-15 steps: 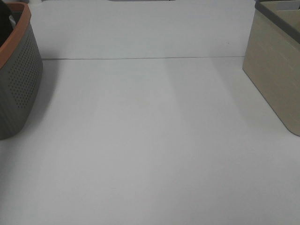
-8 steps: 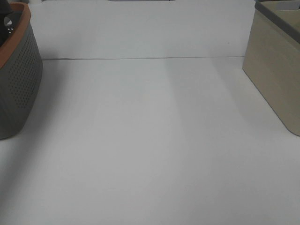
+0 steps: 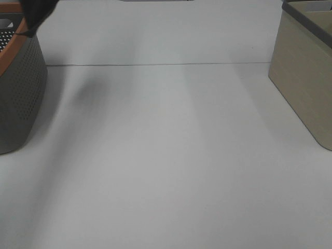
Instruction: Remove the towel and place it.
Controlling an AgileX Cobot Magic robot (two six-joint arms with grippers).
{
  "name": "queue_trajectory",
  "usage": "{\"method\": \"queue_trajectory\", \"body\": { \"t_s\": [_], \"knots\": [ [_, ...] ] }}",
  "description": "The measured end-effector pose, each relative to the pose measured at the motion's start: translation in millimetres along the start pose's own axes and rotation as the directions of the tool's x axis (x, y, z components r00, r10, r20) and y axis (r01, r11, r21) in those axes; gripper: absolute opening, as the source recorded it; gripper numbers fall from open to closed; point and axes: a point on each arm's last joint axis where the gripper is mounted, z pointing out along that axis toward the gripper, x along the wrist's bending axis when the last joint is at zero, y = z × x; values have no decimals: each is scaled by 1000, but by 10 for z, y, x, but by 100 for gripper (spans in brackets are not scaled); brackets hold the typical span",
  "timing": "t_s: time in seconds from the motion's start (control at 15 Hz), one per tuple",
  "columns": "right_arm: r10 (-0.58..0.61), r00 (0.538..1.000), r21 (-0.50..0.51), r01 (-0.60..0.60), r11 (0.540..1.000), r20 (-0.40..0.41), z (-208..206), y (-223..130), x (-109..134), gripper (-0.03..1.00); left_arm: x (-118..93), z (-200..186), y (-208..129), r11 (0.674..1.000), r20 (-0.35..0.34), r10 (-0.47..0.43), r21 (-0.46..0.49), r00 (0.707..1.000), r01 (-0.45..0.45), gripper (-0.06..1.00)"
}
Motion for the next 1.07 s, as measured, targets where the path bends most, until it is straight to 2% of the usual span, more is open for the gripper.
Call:
{"method": "queue_trajectory", "body": {
  "t_s": [0.13, 0.4, 0.6, 0.67, 0.73, 0.8, 1.07],
  "knots": [
    [0, 1000, 0, 0, 1000, 0, 0, 0, 0, 76, -237, 129, -36, 1000, 54, 15, -4, 998, -15, 0],
    [0, 1000, 0, 0, 1000, 0, 0, 0, 0, 76, -762, 339, -414, 987, 252, 28, 148, 967, -67, 0],
    [0, 1000, 0, 0, 1000, 0, 0, 0, 0, 76, -1030, 429, -719, 968, 316, -17, 242, 948, -63, 0],
    [0, 1000, 0, 0, 1000, 0, 0, 0, 0, 76, -1155, 437, -812, 958, 338, 3, 269, 941, -100, 0],
    [0, 1000, 0, 0, 1000, 0, 0, 0, 0, 76, -1297, 422, -888, 941, 357, 47, 297, 933, -161, 0],
    [0, 1000, 0, 0, 1000, 0, 0, 0, 0, 76, -1534, 385, -928, 920, 356, 55, 345, 933, -185, 0],
    [0, 1000, 0, 0, 1000, 0, 0, 0, 0, 76, -2078, 240, -945, 888, 318, 25, 429, 948, -167, 0]
  ]
}}
